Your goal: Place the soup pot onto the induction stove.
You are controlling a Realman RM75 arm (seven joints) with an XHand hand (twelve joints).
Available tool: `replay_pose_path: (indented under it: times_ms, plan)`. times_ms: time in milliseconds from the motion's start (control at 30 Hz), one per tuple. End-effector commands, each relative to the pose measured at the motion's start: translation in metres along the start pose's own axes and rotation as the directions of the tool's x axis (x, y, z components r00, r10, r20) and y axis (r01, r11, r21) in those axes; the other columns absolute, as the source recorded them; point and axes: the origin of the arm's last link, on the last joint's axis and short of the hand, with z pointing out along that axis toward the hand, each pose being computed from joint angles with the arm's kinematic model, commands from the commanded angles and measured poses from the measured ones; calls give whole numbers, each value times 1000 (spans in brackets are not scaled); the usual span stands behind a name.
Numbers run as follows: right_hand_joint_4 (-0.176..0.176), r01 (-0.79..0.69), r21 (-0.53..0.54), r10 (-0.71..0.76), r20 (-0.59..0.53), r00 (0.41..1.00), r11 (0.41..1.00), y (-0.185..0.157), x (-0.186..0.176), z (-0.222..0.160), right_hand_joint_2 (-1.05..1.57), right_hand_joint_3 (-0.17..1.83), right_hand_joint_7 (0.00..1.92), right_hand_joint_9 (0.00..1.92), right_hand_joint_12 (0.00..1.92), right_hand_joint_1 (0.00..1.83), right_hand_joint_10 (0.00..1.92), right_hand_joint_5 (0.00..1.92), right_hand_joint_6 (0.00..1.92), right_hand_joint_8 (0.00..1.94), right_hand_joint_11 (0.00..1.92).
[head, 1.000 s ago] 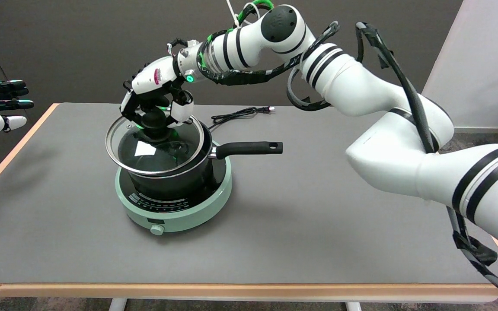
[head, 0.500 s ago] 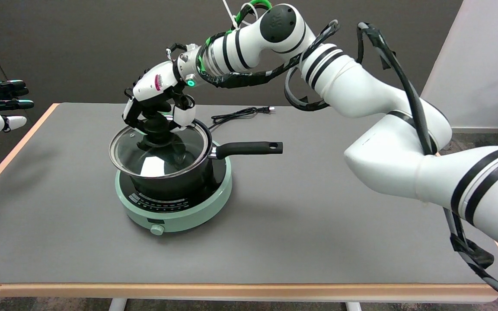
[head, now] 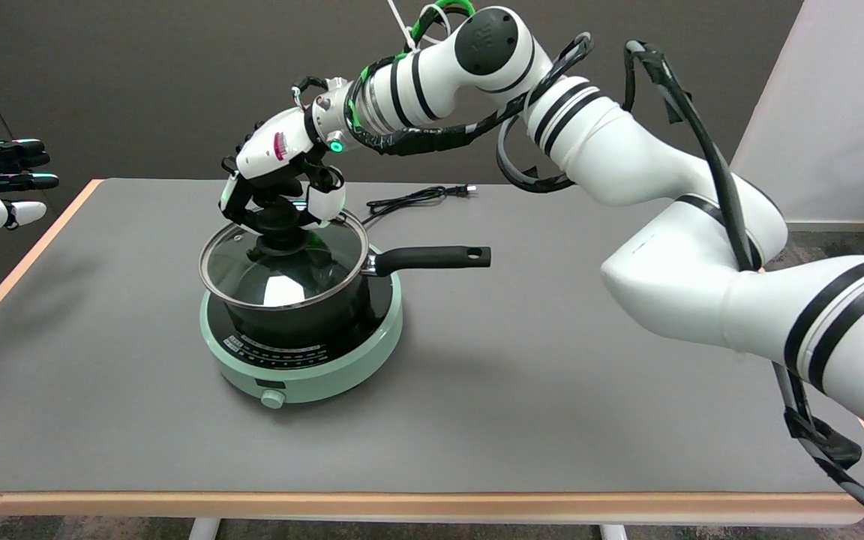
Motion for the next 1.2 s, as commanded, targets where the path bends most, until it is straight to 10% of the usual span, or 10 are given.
replay_pose_path:
  times_ms: [33,1200]
  plan:
    - [176,19,-16,-19,3,1000,1000,1,-1,-1,829,706,872,807,1497,1358,1785,514,1562,1391,627]
    - [176,5,-45,-6,-24,1000,999,4,-4,3,818,720,879,815,1478,1360,1773,527,1559,1385,641]
